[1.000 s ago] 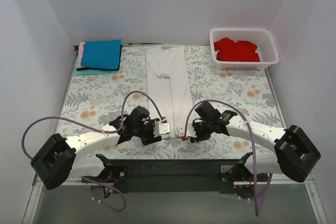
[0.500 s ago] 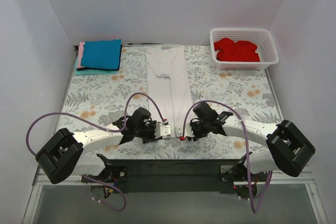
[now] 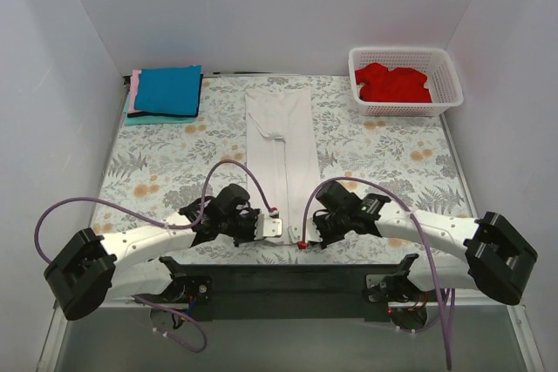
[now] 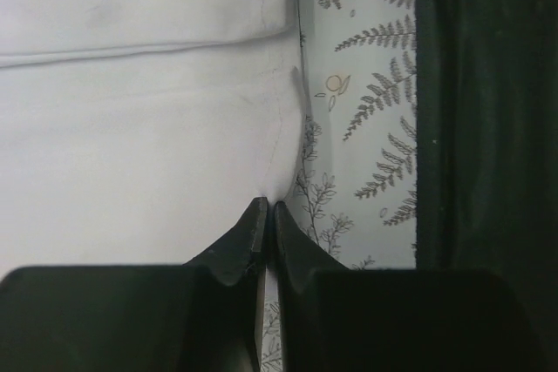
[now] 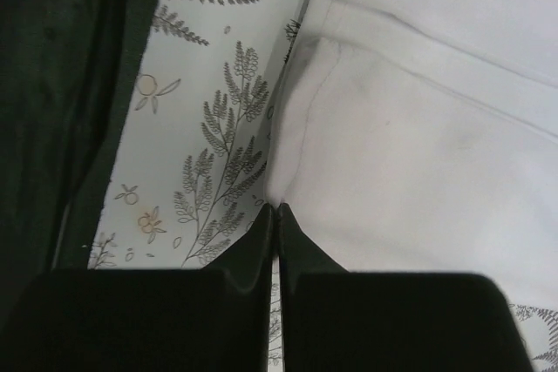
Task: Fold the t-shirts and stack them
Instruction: Fold the tshirt
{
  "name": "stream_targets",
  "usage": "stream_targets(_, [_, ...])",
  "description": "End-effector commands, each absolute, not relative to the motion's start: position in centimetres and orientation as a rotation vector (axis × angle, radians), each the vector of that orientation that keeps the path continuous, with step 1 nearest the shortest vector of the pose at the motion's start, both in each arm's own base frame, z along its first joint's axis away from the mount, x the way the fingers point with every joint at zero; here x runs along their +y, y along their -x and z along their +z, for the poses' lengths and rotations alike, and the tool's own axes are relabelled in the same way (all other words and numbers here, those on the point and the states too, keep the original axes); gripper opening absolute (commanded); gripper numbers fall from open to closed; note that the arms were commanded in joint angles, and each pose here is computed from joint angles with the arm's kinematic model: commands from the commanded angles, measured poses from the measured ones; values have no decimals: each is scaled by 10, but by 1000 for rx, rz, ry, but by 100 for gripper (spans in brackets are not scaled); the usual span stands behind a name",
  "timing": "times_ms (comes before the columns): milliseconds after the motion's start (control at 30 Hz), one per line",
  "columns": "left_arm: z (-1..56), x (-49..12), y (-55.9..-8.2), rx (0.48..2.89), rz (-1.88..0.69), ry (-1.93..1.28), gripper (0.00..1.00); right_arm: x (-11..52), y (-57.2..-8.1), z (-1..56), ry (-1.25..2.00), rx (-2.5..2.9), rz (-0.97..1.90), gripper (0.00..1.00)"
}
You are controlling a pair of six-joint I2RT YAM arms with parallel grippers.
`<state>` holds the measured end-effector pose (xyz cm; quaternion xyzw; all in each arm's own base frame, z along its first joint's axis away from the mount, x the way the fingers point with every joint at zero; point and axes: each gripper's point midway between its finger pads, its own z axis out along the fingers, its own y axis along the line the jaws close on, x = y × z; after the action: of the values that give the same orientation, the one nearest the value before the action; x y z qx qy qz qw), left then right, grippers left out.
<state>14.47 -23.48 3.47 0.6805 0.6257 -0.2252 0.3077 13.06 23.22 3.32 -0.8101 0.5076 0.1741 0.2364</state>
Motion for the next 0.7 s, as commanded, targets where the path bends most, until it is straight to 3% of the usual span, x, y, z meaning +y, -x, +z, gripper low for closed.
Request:
stream_targets(0, [58, -237, -127, 1668, -694, -1789, 0, 235, -116, 58, 2180, 1429, 562, 1])
stream_targets(200, [83, -240, -147, 1675, -694, -1708, 0, 250, -146, 93, 2101, 1425, 522, 1])
stream_targets(667, [141, -232, -268, 1632, -576, -1541, 0, 260, -258, 149, 1979, 1411, 385, 1])
